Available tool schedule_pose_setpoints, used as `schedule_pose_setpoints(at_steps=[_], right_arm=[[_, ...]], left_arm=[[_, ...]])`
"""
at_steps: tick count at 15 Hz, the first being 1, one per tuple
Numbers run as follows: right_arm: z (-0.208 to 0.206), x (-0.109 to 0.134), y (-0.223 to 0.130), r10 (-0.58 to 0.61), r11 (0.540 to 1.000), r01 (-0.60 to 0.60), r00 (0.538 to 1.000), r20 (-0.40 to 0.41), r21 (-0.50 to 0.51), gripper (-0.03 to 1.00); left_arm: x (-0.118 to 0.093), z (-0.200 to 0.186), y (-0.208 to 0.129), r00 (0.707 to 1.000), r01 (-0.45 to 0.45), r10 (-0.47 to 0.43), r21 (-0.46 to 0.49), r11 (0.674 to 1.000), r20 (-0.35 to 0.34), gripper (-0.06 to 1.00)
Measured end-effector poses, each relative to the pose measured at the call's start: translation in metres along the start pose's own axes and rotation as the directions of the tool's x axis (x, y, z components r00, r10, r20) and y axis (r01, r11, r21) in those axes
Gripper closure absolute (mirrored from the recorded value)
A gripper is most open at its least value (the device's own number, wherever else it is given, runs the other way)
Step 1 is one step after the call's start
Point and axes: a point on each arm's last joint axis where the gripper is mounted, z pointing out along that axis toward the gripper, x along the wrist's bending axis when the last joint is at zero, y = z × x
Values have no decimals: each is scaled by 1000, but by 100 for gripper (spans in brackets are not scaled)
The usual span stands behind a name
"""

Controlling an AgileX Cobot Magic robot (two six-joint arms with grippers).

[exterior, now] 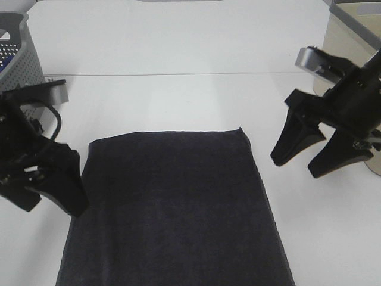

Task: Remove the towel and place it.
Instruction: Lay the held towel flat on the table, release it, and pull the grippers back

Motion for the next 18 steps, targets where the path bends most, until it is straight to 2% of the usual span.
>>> schedule_pose_setpoints(at_steps=[2, 4, 9, 13, 15, 18], right_arm=[[-8, -15, 19, 36, 999, -38, 998, -54, -34, 25], [-9, -20, 35, 33, 998, -36, 998, -56, -43, 24], [-1, -32, 86, 8, 997, -11, 999, -43, -73, 12], [30, -56, 131, -1, 998, -1, 1000, -25, -57, 11], [39, -62, 140, 0, 999, -1, 1000, -23, -51, 11], [51, -70, 152, -1, 999, 0, 1000, -23, -50, 11]], left_arm=[[26, -5, 21, 1000, 23, -23, -53, 998, -13, 14], [44, -6, 37, 999, 42, -45, -88, 995, -23, 14], [82, 0, 92, 996, 72, -80, -162, 984, -45, 8], [108, 37, 135, 996, 68, -74, -130, 989, -42, 8], [113, 45, 147, 997, 59, -64, -135, 989, -31, 8], [118, 61, 163, 998, 68, -65, -151, 986, 28, 8]])
